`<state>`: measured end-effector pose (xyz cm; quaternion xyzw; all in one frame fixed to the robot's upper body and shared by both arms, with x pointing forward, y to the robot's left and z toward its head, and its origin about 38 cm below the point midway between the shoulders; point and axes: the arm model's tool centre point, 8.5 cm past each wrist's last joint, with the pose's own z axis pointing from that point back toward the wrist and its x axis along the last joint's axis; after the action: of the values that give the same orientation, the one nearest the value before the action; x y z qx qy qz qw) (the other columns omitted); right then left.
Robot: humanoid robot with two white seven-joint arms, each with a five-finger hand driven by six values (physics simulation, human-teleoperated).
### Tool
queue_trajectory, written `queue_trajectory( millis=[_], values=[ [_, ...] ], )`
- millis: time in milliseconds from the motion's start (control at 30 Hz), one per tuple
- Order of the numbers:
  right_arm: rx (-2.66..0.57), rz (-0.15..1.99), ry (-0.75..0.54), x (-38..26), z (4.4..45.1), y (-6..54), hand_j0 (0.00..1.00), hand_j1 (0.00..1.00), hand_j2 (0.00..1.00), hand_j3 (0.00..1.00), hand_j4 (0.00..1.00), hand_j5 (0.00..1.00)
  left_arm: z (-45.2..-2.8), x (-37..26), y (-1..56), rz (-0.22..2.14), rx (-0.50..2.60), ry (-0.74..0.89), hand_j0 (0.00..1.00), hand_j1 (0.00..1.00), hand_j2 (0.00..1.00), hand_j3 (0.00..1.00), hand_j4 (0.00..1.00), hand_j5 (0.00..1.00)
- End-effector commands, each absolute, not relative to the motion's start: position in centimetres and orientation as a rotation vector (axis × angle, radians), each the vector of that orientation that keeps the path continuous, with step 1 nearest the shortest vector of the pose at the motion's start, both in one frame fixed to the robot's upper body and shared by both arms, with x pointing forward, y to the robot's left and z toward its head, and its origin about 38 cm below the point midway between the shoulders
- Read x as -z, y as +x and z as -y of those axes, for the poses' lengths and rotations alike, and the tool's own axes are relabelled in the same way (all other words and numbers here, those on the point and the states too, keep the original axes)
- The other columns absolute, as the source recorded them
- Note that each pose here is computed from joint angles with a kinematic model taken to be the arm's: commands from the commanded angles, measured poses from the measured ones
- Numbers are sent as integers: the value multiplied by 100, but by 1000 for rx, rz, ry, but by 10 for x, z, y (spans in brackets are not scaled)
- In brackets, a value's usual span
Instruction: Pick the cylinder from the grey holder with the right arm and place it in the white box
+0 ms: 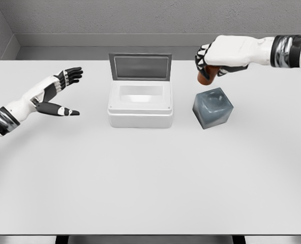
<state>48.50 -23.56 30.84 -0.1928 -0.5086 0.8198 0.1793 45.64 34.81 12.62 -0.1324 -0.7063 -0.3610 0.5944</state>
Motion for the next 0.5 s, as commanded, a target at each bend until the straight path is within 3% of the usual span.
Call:
queue_trajectory(
  millis=[0,267,467],
  values=[
    [-2349,1462,-486,-298,211,484,27,27,27,27,27,27,-346,-125,456,1636,846,-322,100,100,100,100,100,100],
    [-2424,1529,-429,-300,160,482,27,27,27,27,27,27,-335,-125,453,1637,874,-357,100,100,100,100,100,100],
    [-2457,1523,-414,-298,153,478,27,27,27,27,27,27,-334,-123,453,1634,878,-357,100,100,100,100,100,100]
  ],
)
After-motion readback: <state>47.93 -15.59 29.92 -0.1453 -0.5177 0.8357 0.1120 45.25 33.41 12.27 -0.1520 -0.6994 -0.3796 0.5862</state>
